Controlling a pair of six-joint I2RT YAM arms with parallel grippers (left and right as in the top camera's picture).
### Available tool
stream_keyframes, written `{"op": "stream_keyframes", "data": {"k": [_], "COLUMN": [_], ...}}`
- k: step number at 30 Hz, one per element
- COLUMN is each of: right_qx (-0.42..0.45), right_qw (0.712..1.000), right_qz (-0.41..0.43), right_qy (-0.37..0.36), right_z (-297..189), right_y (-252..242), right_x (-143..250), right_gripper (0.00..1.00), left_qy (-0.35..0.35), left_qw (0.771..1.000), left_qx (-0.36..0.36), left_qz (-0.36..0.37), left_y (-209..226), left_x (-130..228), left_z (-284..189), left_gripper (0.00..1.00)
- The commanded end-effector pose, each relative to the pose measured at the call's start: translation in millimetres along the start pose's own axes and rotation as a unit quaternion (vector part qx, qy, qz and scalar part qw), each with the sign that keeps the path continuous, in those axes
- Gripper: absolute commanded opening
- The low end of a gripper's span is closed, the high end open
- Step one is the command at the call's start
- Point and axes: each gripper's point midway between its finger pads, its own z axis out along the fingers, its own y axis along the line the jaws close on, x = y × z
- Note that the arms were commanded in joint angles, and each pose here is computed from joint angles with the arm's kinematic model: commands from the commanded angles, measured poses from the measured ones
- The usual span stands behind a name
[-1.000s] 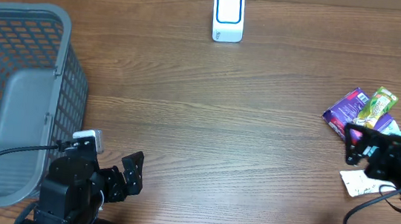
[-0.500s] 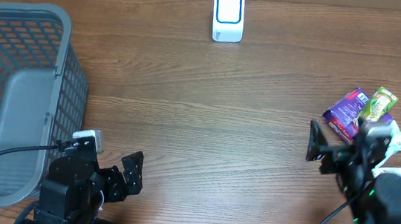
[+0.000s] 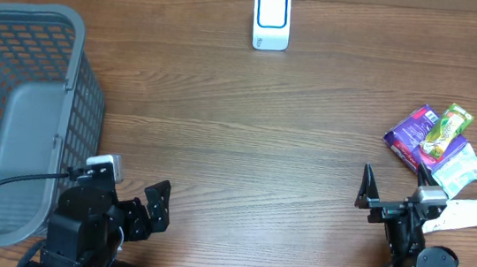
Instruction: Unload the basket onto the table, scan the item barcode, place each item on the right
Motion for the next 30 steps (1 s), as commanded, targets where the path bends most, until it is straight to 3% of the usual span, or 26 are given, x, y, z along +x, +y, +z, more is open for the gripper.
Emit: {"op": "stream_keyframes", "data": {"k": [1,6,30], "right_qx": [0.013,0.013,0.009], "right_qw": [1.0,1.0,1.0], "right_qz": [0.0,-0.001,-0.001], "right_qy": [-0.011,0.023,0.023], "right_z": [-2.2,-3.6,-3.5], "right_y": [-3.8,-4.1,-2.7], "right_x": [-2.0,15.0,15.1], "right_gripper": [1.0,1.0,1.0], "left_qy": [-0.006,-0.006,-0.006], "left_qw": [1.0,1.0,1.0], "left_qx": [-0.002,-0.002,-0.002], "left_qz": [0.0,0.001,0.0], "left_y": [1.1,1.1,1.1], "left_x": [-1.5,-1.5,-1.5], "left_z": [-1.6,-1.6,-1.6], "left_gripper": [1.0,1.0,1.0]}}
